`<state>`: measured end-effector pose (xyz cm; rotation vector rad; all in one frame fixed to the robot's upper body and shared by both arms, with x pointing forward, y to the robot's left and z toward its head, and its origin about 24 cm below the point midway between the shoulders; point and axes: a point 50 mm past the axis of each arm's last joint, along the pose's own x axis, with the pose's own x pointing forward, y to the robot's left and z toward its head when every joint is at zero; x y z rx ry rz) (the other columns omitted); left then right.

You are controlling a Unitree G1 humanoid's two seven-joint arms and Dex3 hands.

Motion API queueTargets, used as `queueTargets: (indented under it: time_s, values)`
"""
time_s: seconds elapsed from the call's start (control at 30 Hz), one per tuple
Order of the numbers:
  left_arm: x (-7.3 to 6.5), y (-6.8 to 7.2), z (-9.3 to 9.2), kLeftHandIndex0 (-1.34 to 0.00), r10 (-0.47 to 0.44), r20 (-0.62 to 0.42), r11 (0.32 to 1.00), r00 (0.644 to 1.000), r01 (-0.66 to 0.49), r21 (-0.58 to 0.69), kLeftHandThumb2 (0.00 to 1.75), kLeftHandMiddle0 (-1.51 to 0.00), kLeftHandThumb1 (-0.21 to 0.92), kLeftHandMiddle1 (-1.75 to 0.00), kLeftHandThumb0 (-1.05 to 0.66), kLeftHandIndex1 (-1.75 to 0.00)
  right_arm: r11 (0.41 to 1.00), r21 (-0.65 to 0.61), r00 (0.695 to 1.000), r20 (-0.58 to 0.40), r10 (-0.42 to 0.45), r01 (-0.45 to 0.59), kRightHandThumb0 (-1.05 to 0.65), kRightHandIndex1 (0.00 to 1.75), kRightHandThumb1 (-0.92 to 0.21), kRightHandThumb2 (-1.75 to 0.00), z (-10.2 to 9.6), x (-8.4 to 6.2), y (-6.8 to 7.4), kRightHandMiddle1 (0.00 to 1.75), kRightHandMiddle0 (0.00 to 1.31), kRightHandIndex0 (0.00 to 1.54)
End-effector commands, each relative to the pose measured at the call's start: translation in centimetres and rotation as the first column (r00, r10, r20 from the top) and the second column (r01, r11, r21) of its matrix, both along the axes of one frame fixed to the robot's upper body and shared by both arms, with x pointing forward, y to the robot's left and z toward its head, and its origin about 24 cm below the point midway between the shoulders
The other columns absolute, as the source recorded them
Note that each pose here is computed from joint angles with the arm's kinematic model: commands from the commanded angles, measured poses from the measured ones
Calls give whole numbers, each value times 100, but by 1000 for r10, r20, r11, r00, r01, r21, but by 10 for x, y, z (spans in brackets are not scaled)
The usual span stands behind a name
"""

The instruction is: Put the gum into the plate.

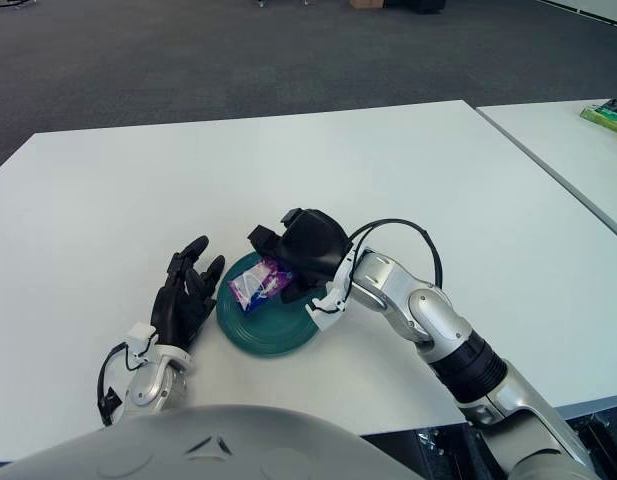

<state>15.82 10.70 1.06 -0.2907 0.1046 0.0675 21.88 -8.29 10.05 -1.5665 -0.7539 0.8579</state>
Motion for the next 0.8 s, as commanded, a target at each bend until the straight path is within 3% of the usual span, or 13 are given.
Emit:
queueTargets:
  time_s: [0.0, 0.23, 0.47, 0.53, 0.63, 0.7, 0.77]
  values:
    - [2, -2, 5, -4, 9, 12, 1000, 1000, -9, 0, 96, -46, 92, 0, -87, -71, 1000, 19, 1000, 3, -2, 2, -39, 175, -71, -80, 2, -1, -2, 175, 34, 62]
    - [2, -1, 7, -4, -9, 9, 1000, 1000, 8, 18, 97, -46, 92, 0, -85, -71, 999, 32, 1000, 21, 16, -16, -39, 175, -71, -81, -1, -4, -1, 175, 33, 62]
    - [1, 3, 5, -2, -15, 6, 999, 1000, 15, 32, 97, -46, 92, 0, -84, -70, 999, 33, 1000, -5, -2, 2, -36, 175, -90, -55, -4, -3, -2, 175, 22, 44]
    - [1, 3, 6, -1, -10, 6, 1000, 1000, 10, 30, 97, -45, 92, 0, -85, -70, 999, 35, 1000, -13, -7, 7, -52, 171, -91, -61, -5, -3, -3, 155, 12, 32]
    - [0, 3, 6, 0, -3, -2, 1000, 1000, 3, 30, 97, -42, 92, 0, -85, -69, 999, 41, 1000, -24, -10, 11, -67, 126, -92, -68, -5, -3, -4, 122, 4, 29]
    - [-1, 3, 7, 0, 2, -13, 999, 1000, -2, 33, 98, -39, 92, 0, -84, -67, 998, 55, 999, -35, -12, 14, -73, 87, -92, -74, -5, -2, -5, 100, 2, 32]
    - [-1, 5, 6, 0, 6, -21, 999, 1000, -6, 31, 98, -37, 92, 0, -84, -66, 997, 69, 999, -47, -17, 20, -75, 67, -92, -77, -6, -2, -5, 90, 1, 35]
